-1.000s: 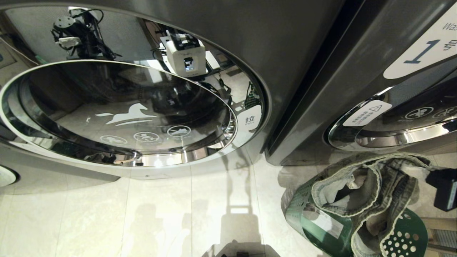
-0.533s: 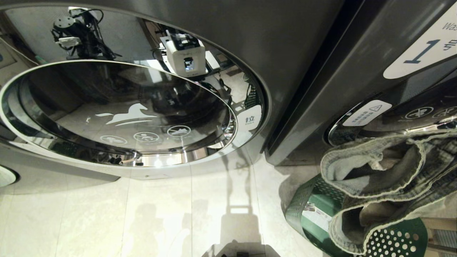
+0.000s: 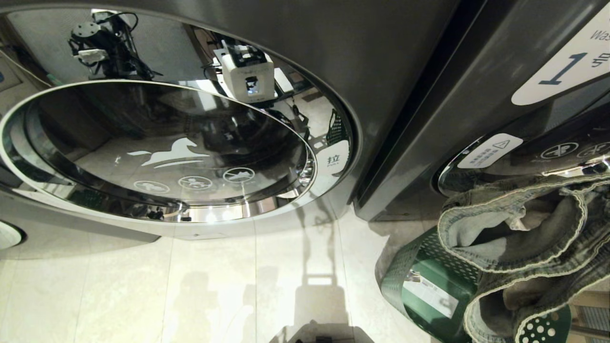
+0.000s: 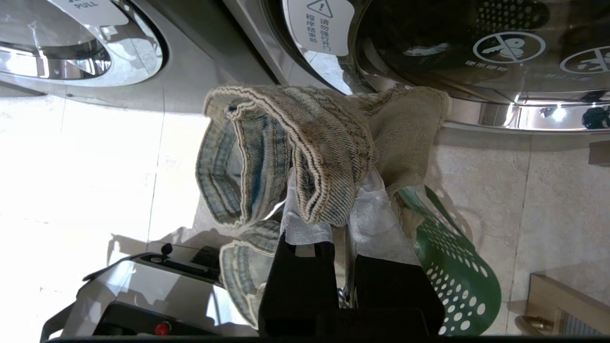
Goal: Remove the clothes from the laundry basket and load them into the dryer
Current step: Put the clothes in the dryer
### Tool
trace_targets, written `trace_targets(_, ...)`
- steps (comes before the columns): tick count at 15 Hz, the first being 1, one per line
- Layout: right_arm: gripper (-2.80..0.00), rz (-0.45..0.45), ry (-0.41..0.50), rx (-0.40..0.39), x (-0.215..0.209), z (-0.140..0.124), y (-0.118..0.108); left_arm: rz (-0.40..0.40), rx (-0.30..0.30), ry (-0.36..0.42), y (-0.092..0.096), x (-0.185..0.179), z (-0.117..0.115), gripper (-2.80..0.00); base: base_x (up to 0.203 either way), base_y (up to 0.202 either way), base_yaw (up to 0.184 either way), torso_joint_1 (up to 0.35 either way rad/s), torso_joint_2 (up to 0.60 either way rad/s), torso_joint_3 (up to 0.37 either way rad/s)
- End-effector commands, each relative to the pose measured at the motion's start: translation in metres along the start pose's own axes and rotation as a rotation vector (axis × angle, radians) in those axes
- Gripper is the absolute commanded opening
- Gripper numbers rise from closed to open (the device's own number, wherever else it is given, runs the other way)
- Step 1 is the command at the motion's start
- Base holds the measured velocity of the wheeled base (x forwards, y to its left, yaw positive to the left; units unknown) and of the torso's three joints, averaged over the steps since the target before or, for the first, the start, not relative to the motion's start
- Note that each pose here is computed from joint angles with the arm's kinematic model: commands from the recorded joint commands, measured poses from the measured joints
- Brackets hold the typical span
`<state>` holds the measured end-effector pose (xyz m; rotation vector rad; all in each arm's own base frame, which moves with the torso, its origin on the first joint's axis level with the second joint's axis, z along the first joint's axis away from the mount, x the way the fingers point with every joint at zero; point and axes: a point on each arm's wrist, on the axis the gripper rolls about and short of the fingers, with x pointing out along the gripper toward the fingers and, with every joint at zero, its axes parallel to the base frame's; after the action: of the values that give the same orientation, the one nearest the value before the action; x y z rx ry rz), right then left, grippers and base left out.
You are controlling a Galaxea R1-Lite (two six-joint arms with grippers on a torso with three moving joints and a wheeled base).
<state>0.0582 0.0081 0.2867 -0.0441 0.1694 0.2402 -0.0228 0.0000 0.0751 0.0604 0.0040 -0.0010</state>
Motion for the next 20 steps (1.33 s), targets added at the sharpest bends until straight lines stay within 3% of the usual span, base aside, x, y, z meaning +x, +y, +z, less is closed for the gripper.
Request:
trace_targets(1,-2.8,0.002,0.01,0.001,0.001,-0.003,0.0,-0.001,-0.001,-0.001,0.0,0.0,0.0,-2.8,0.0,0.0,0.0,0.0,0.0,0.0)
trace_targets(14,-2.8,-0.001,0.05,0.011,0.005,-0.014,0.0,-0.018,0.007,0.002,0.0,0.0,0.0,-2.8,0.0,0.0,0.0,0.0,0.0,0.0)
trace_targets(20,-2.8,-0.007,0.053,0.02,0.006,-0.014,-0.001,-0.028,0.007,0.0,-0.001,0.0,0.0,-2.8,0.0,0.0,0.0,0.003,0.0,0.143)
